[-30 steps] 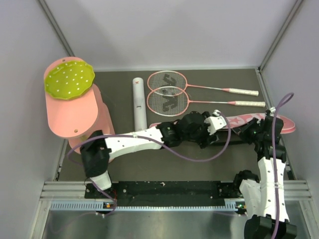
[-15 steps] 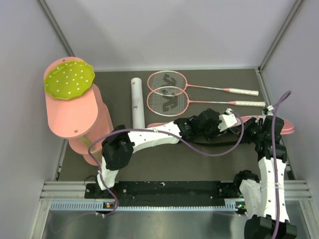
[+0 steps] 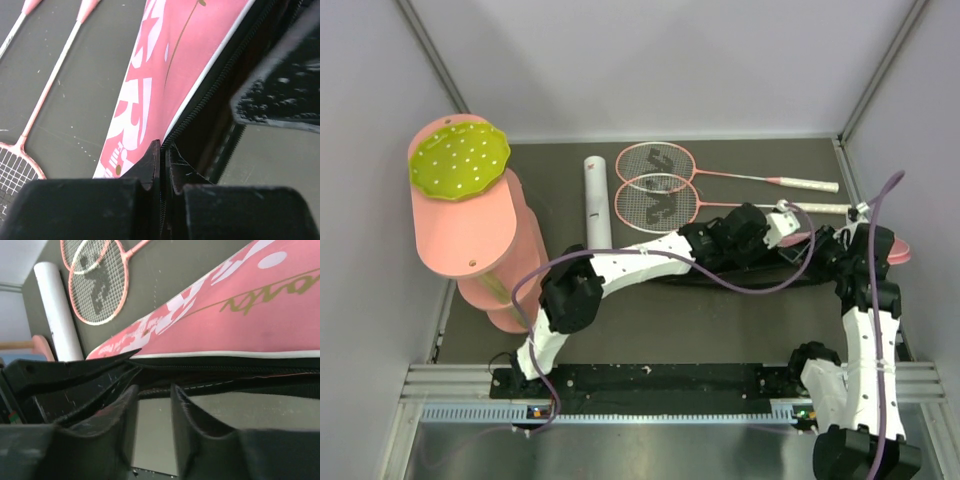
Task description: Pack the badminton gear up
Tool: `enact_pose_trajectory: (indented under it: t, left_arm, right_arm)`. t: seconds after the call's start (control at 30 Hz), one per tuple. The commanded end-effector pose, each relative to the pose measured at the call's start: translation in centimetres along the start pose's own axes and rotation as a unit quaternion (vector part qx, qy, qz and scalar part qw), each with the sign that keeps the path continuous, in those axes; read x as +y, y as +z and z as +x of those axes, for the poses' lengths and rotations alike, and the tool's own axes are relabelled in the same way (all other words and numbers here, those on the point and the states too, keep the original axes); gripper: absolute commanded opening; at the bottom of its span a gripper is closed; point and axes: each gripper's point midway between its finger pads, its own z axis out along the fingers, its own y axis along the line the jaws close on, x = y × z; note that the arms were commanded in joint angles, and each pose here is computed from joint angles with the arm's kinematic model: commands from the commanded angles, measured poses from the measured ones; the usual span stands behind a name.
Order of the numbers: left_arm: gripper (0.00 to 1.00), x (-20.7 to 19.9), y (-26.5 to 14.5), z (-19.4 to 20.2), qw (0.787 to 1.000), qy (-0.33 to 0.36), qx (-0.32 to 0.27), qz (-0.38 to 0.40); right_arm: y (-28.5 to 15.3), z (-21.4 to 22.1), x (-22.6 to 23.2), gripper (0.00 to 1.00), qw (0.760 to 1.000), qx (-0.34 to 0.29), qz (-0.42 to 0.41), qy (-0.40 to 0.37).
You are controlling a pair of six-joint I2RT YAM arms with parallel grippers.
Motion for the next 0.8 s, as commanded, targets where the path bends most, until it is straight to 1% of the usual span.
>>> enact_pose_trajectory:
  t: [0.0, 0.07, 0.1, 0.2, 0.3, 0.47, 0.57, 0.63, 0.73, 0.77]
  left_arm:
    - [0.0, 3.5, -3.4, -6.3, 0.993, -0.095, -0.074, 0.0]
    - [0.0, 3.5, -4.7, -7.8, 0.985, -0.145, -0.095, 0.02]
    - [0.0, 4.2, -5.6, -8.6, 0.981, -0.16, -0.107, 0.018]
    - [0.0, 5.1, -7.4, -9.9, 0.97, -0.205, -0.124, 0.027]
    - [0.0, 5.6, -8.7, -10.5, 0.959, -0.246, -0.137, 0.041]
    - [0.0, 6.6, -10.7, -11.1, 0.937, -0.301, -0.167, 0.059]
    - [0.0, 6.9, -11.4, -10.6, 0.934, -0.311, -0.166, 0.063]
    - [0.0, 6.9, -11.8, -10.3, 0.932, -0.315, -0.165, 0.065]
    - [0.0, 6.9, -12.1, -9.8, 0.929, -0.32, -0.168, 0.074]
    - [0.0, 7.0, -12.2, -9.7, 0.928, -0.323, -0.17, 0.075]
  right_arm:
    - [-1.5, -1.6, 2.5, 0.42, 0.997, 0.002, -0.026, -0.069]
    - [-2.7, -2.4, 3.5, 0.54, 0.994, -0.017, -0.033, -0.104]
    - [-3.4, -2.9, 4.3, 0.63, 0.992, -0.029, -0.035, -0.116]
    - [-5.4, -4.0, 5.8, 0.75, 0.987, -0.064, -0.04, -0.14]
    - [-6.2, -4.4, 6.4, 0.79, 0.986, -0.071, -0.041, -0.143]
    - [-6.1, -4.7, 5.5, 0.8, 0.987, -0.074, -0.015, -0.14]
    - [-5.8, -5.0, 5.0, 0.85, 0.988, -0.078, 0.0, -0.136]
    - [-5.0, -4.8, 4.4, 0.86, 0.989, -0.068, 0.005, -0.128]
    - [-3.2, -3.5, 5.8, 0.84, 0.991, -0.031, -0.06, -0.116]
    - [-2.9, -2.4, 7.0, 0.82, 0.988, -0.006, -0.108, -0.112]
